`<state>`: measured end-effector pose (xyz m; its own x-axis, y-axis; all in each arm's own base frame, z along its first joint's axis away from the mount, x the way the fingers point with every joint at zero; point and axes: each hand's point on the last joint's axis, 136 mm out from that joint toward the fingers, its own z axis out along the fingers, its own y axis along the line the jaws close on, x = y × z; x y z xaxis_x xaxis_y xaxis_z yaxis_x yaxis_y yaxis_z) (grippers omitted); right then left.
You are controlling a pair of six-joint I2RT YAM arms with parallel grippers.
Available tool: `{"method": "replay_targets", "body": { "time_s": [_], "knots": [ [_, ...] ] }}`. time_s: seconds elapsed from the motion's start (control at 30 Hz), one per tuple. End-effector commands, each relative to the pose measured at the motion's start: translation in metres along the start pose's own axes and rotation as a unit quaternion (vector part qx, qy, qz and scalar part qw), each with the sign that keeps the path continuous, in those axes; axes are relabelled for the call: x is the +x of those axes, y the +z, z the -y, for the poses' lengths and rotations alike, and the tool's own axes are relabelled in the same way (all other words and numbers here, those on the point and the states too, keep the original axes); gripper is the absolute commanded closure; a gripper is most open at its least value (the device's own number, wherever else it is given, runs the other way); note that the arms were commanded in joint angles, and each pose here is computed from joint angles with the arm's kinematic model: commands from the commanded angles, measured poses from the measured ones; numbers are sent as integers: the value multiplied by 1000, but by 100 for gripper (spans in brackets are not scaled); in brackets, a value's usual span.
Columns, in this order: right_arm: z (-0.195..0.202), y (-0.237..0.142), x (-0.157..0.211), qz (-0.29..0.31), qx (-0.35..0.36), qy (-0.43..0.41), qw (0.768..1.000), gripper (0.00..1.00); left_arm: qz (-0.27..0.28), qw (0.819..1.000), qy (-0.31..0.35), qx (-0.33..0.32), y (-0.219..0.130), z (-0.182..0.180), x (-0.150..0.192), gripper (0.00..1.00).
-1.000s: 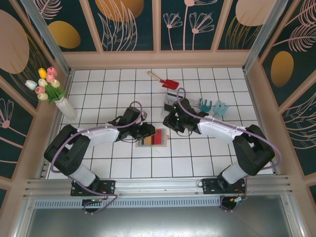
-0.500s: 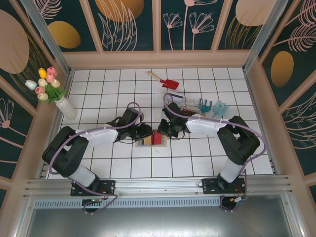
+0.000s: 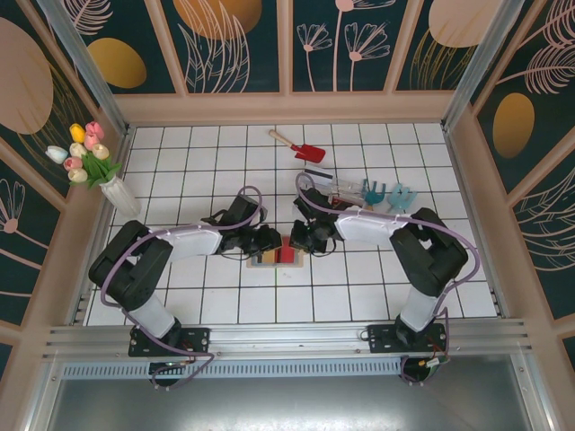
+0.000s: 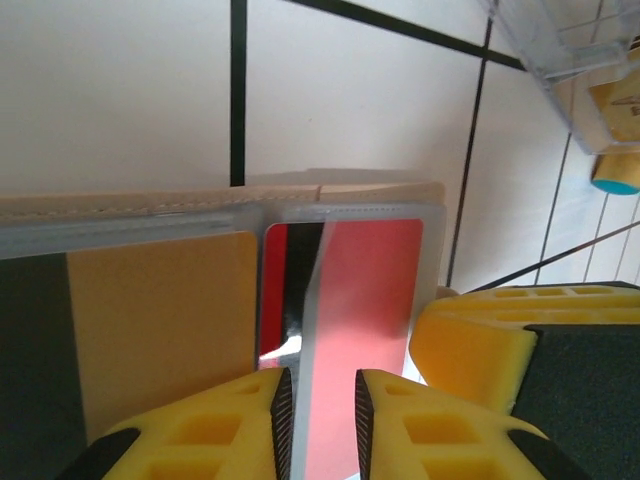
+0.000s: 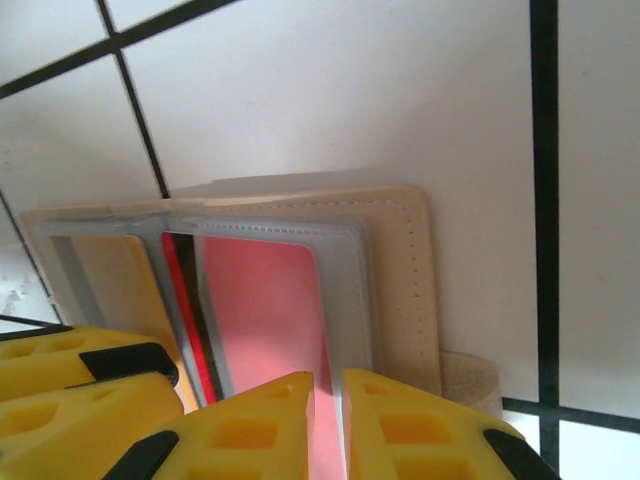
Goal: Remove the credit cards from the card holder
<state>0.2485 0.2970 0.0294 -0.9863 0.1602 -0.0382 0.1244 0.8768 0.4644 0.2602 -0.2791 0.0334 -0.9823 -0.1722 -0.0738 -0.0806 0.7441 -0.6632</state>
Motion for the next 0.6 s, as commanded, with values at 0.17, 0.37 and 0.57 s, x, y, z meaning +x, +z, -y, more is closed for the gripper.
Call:
{"method": "replay_targets", "body": {
  "time_s": [0.17,0.37,0.57],
  "knots": [
    [10,16,6,-36,21,-7,999,83,-20,1000,6,-23,7,-15,9,72],
    [17,22,9,-43,29,-2,999,83,-8,998,10,-63,2,-28,7,69],
    [27,20,5,-32,57,-4,998,83,8,996,22,-85,-7,-32,2,66]
  ]
}}
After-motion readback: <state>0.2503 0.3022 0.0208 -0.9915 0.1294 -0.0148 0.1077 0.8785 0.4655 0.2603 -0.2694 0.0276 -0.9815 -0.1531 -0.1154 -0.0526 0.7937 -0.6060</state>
